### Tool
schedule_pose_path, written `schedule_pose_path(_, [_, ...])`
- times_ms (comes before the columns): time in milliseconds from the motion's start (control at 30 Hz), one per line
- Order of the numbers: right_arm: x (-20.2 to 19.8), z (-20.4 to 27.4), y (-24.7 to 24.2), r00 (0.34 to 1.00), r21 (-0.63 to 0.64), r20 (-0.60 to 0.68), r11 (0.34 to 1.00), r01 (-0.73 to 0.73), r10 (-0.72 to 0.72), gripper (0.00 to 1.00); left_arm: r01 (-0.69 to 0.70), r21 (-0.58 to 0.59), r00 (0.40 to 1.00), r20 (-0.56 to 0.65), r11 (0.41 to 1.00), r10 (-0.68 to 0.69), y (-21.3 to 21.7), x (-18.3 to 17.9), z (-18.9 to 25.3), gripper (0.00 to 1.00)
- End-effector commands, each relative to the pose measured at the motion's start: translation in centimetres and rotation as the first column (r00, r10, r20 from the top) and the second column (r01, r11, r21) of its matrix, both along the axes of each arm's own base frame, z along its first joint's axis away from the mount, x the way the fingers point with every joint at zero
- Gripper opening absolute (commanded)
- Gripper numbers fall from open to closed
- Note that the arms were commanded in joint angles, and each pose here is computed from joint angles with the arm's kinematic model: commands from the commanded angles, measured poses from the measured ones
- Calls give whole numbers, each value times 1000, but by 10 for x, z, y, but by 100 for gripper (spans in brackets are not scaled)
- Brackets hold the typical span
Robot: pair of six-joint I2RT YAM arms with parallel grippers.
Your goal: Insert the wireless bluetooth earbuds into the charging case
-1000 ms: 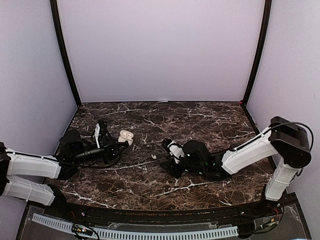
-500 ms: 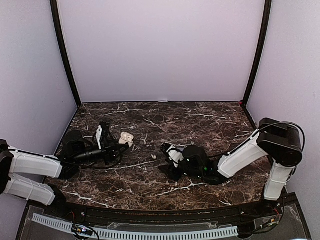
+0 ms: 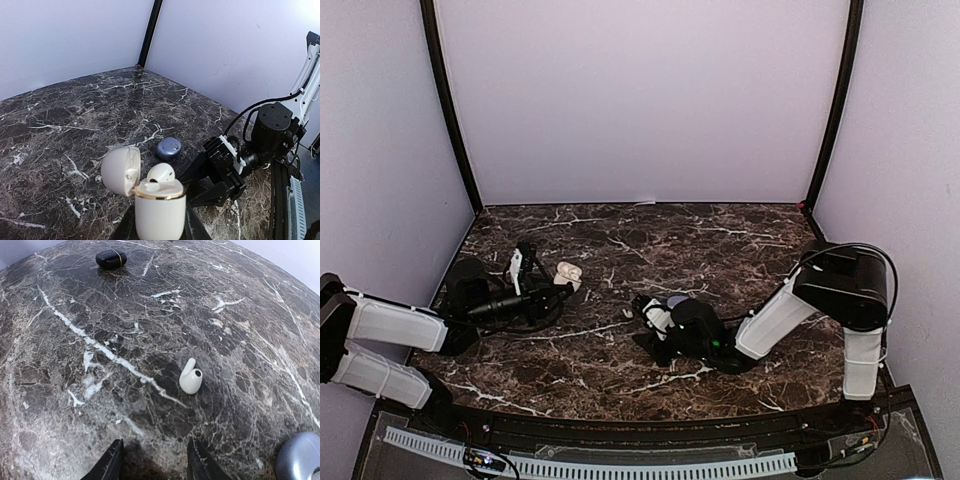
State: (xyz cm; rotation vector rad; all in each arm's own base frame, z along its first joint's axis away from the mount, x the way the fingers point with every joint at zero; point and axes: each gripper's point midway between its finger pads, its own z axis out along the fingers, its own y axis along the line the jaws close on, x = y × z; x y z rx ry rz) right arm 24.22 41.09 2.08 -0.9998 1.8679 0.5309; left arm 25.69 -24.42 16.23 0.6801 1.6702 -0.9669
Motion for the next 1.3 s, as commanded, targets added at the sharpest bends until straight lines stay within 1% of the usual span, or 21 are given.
schedule_pose_path(0, [20,1,13,998,0,49,1000,30,-30,40,12,-13,998,56,1000,-11,2,-3,11,0])
schedule_pose_path(233, [43,-15,15,997,1,-29,997,73,-73,35,17,-15,998,62,1000,-16,2,-3,13,0])
schedule_pose_path(433, [49,-24,20,996,-27,-34,997,77,-78,34,18,-18,998,67,1000,-17,2,-3,14,0])
schedule_pose_path(600, [53,-30,20,995,-37,-43,996,85,-87,31,22,-18,998,64,1000,-21,1,-4,14,0])
schedule_pose_path(833, [53,-26,18,996,-37,-28,996,81,-82,26,25,-21,998,65,999,-24,1,-4,15,0])
schedule_pose_path(1067, [50,-25,15,996,-38,-26,996,79,-80,15,31,-20,997,65,999,-29,1,-6,15,0])
schedule_pose_path(1267, [48,-18,11,997,-26,-17,997,78,-79,8,45,-20,996,72,999,-43,1,-9,14,0])
